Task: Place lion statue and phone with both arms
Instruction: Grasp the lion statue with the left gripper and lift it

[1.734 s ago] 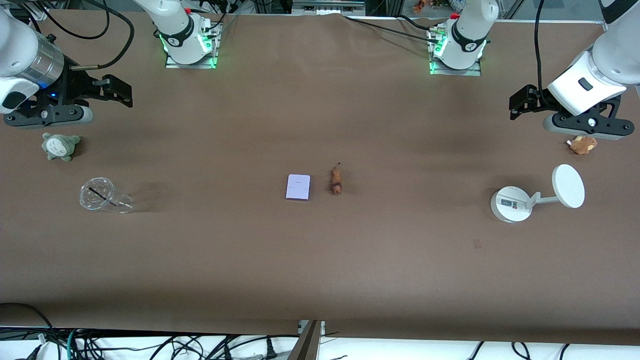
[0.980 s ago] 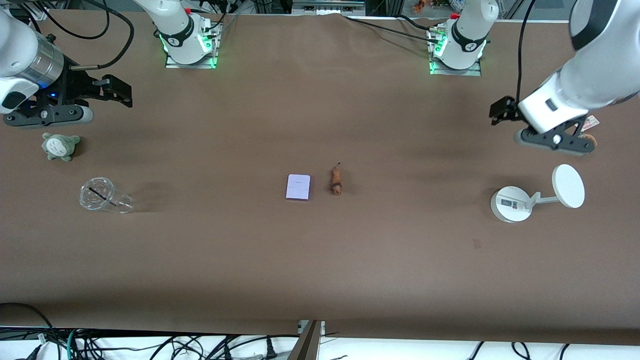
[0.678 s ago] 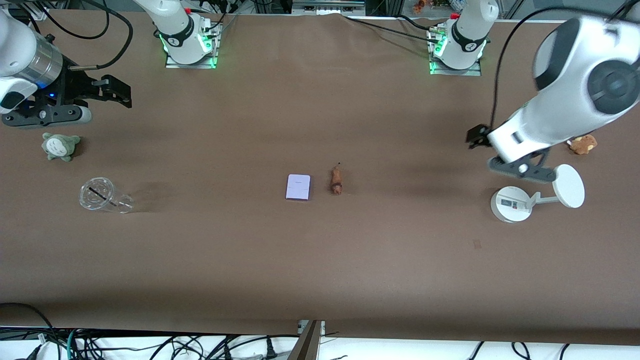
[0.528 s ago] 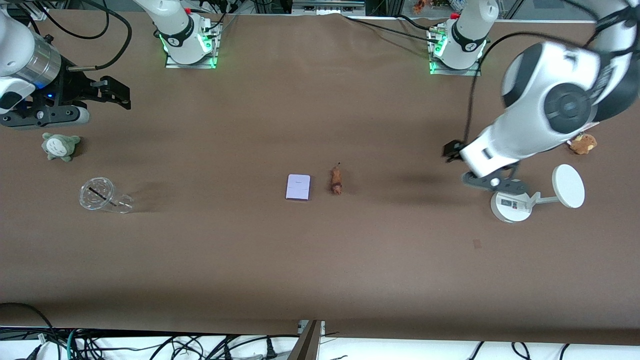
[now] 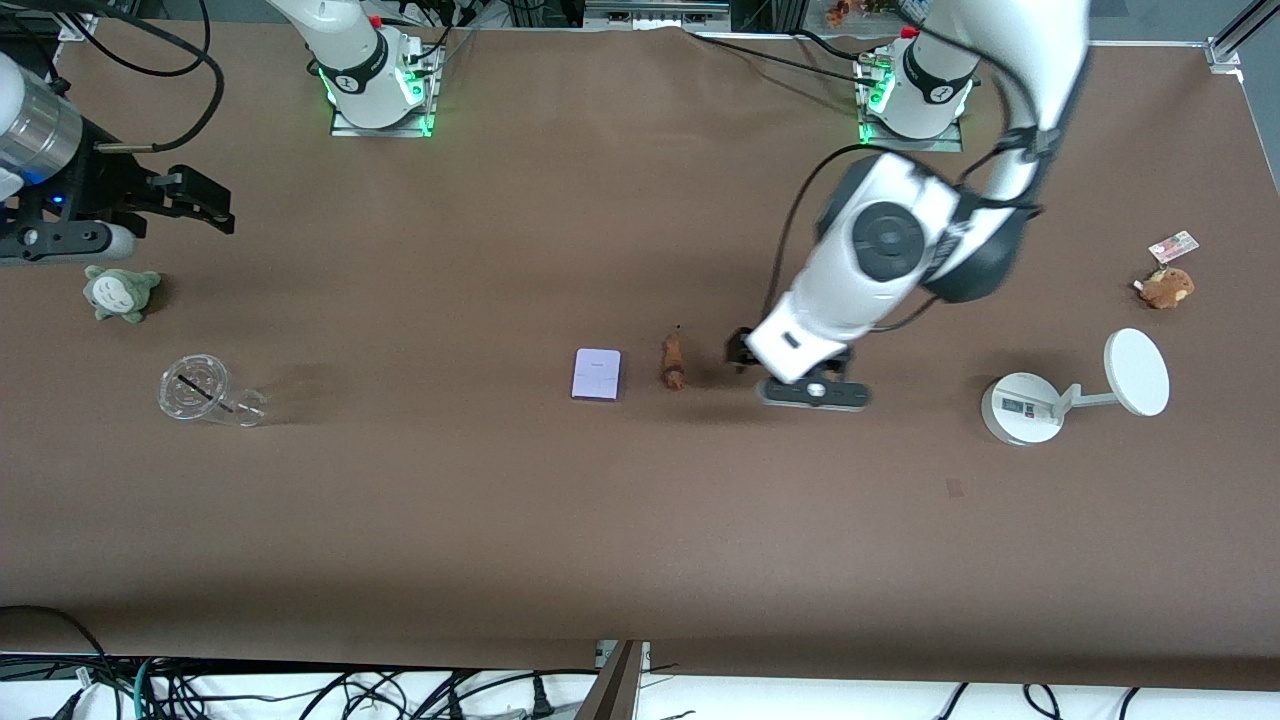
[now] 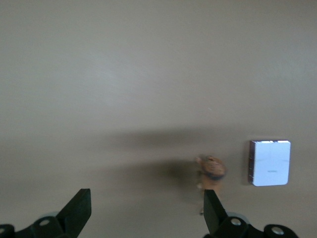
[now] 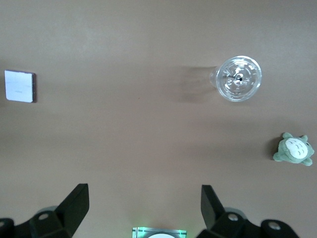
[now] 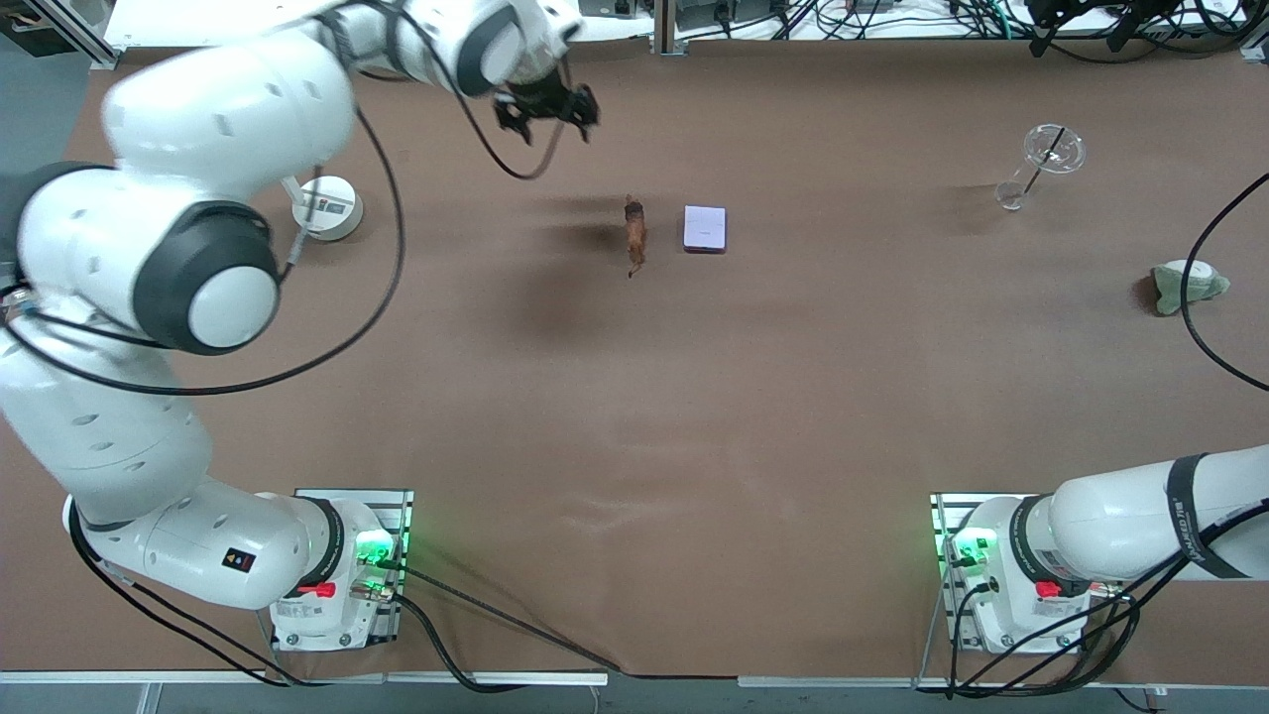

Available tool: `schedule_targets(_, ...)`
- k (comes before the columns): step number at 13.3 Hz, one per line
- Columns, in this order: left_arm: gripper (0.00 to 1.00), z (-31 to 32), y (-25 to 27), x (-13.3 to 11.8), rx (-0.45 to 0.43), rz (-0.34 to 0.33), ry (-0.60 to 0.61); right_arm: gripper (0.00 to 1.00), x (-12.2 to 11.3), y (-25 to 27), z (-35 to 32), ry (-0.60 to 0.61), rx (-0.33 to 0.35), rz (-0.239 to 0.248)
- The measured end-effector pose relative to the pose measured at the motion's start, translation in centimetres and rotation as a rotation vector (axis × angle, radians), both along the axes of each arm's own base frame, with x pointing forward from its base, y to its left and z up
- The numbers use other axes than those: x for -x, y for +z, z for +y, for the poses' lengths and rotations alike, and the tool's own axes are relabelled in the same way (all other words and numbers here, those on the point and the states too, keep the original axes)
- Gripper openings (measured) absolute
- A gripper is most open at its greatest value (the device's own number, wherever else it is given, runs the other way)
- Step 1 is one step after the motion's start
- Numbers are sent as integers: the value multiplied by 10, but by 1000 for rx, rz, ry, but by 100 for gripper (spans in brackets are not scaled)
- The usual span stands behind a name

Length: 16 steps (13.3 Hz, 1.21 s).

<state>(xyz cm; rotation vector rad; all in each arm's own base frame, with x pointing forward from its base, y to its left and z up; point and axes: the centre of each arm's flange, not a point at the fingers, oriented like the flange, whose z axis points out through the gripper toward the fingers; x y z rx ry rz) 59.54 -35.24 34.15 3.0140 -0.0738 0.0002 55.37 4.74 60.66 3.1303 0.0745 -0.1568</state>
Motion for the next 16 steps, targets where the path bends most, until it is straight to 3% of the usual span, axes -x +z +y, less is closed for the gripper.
schedule_targets(5, 100, -67, -75, 28, 36, -17, -67, 100, -18, -32, 1, 1, -2, 32)
schedule_targets(15, 100, -90, -128, 48, 26, 2, -113, 100, -20, -43, 34, 58, -2, 47)
schedule_targets(16, 91, -89, -132, 48, 23, 5, -111, 100, -20, -43, 34, 58, -2, 48)
